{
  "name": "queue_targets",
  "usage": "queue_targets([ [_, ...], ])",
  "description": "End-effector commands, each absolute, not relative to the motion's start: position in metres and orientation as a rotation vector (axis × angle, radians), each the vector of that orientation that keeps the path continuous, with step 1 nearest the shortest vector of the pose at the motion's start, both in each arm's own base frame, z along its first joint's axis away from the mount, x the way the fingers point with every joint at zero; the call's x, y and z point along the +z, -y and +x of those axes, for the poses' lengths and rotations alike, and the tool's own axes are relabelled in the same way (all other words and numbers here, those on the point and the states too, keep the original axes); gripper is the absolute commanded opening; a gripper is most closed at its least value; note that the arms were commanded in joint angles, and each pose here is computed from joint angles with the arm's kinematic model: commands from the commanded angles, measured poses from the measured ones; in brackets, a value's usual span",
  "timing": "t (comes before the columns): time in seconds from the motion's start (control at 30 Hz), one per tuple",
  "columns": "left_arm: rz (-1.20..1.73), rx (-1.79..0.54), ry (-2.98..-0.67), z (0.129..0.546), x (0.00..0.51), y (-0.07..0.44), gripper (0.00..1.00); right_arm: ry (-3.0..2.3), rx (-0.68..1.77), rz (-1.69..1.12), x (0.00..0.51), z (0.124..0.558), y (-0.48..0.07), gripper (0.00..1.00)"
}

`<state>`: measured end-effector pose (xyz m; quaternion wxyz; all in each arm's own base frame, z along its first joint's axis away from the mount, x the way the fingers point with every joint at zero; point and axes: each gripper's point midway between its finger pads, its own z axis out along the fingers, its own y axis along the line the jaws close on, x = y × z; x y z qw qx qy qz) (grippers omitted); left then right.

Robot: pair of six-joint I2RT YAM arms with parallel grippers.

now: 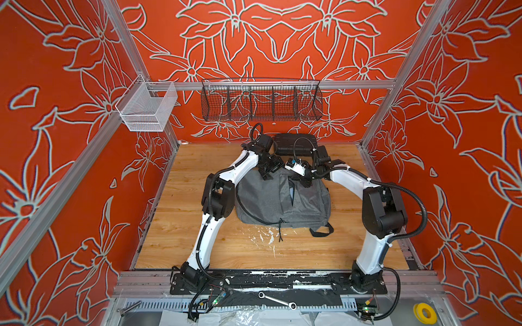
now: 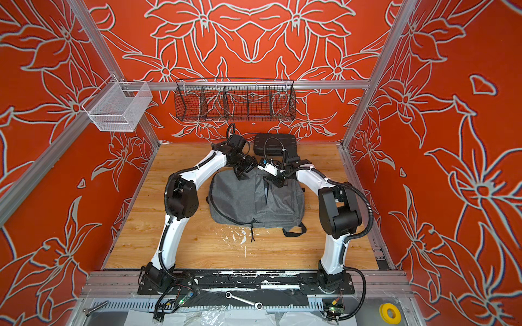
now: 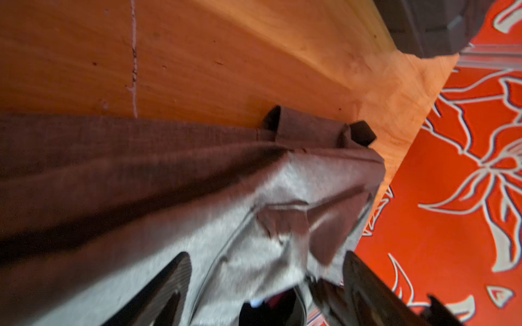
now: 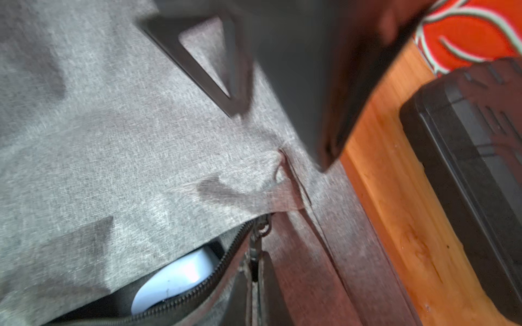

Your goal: Pack the student bag

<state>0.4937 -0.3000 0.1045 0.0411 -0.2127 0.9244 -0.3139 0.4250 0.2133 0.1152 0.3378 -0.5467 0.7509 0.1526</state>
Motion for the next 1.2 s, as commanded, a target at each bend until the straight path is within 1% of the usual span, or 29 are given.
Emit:
queue_targets([
  [0.0,-0.725,-0.945,-2.838,0.5,0.092,0.299,0.83,-1.791,0.435,-1.52,0.133,0.407,-0.237,0.0],
  [0.1,-0.593,-0.932,-2.824,0.5,0.104,0.298,0.83,-1.755,0.454,-1.557,0.132,0.397,-0.242,0.0],
  [0.13,-0.506,-0.927,-2.814,0.5,0.113,0.297,0.83,-1.752,0.454,-1.566,0.131,0.395,-0.243,0.0],
  [0.2,-0.363,-0.844,-2.792,0.501,0.13,0.286,0.83,-1.747,0.455,-1.58,0.13,0.392,-0.243,0.0],
  [0.27,-0.123,-0.813,-2.74,0.502,0.152,0.285,0.81,-1.743,0.454,-1.589,0.13,0.39,-0.244,0.0],
  [0.37,0.086,-0.707,-2.701,0.505,0.16,0.278,0.82,-1.718,0.463,-1.6,0.132,0.387,-0.25,0.0],
  [0.43,0.214,-0.719,-2.696,0.502,0.158,0.282,0.82,-1.708,0.465,-1.607,0.134,0.386,-0.253,0.0],
  [0.53,0.382,-0.664,-2.733,0.495,0.14,0.28,0.82,-1.69,0.463,-1.629,0.136,0.382,-0.258,0.0],
  [0.63,0.473,-0.525,-2.791,0.492,0.117,0.265,0.84,-1.674,0.466,-1.648,0.137,0.377,-0.263,0.0],
  [0.8,0.566,-0.375,-2.859,0.487,0.087,0.248,0.91,-1.674,0.462,-1.694,0.133,0.368,-0.266,0.0],
  [0.9,0.586,-0.284,-2.889,0.486,0.073,0.238,0.93,-1.678,0.449,-1.713,0.131,0.366,-0.266,0.0],
  [1.0,0.621,-0.281,-2.913,0.482,0.064,0.237,0.93,-1.686,0.443,-1.719,0.131,0.364,-0.266,0.0],
  [1.1,0.67,-0.294,-2.955,0.471,0.054,0.235,0.9,-1.7,0.426,-1.72,0.13,0.366,-0.263,0.0],
  [1.17,0.697,-0.36,-2.972,0.464,0.05,0.239,0.87,-1.706,0.424,-1.723,0.129,0.366,-0.263,0.0],
])
